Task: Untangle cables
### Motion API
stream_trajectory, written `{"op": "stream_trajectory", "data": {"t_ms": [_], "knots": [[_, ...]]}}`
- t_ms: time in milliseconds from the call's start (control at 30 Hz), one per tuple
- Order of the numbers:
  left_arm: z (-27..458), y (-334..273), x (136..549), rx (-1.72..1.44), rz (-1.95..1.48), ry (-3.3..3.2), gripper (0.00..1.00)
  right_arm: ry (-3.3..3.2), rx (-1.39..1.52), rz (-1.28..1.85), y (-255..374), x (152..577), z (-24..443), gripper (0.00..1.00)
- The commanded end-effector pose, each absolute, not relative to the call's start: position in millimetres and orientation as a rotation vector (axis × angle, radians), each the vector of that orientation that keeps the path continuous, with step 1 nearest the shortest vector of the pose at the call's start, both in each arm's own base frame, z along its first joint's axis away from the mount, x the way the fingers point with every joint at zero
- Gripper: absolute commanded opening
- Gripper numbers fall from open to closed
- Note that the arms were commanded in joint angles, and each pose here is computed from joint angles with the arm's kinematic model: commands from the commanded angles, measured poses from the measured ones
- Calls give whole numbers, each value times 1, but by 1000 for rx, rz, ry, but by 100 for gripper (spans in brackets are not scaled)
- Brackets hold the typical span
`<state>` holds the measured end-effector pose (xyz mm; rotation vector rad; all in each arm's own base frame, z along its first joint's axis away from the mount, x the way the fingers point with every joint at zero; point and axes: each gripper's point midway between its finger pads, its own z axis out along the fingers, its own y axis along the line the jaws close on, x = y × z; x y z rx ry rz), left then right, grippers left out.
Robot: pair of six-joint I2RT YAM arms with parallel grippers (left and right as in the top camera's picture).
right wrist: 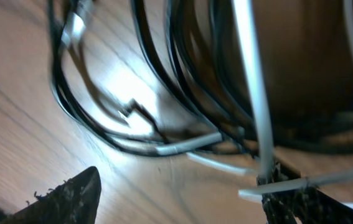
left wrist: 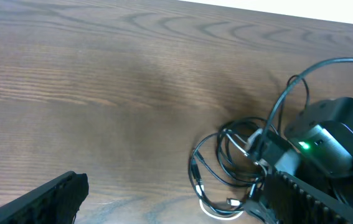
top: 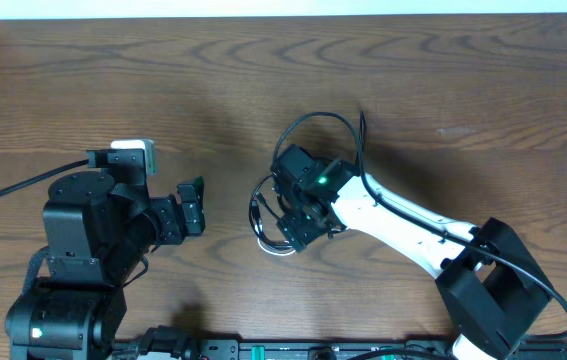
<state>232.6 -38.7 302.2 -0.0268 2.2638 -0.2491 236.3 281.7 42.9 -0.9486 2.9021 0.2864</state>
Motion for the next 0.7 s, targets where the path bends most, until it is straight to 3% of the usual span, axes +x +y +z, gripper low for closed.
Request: {"op": "stream_trajectory", "data": {"t_ms": [0,233,667], "knots": [[303,-41,231,-7,-262,2264,95,2851,-958,275,288,244,40,78],[297,-40,226,-9,-260,2293,96,2736,-841,198,291,278,43,83],[294,-40,223,-10,-259,2314,96,2766,-765,150,278,274,24,80]]}}
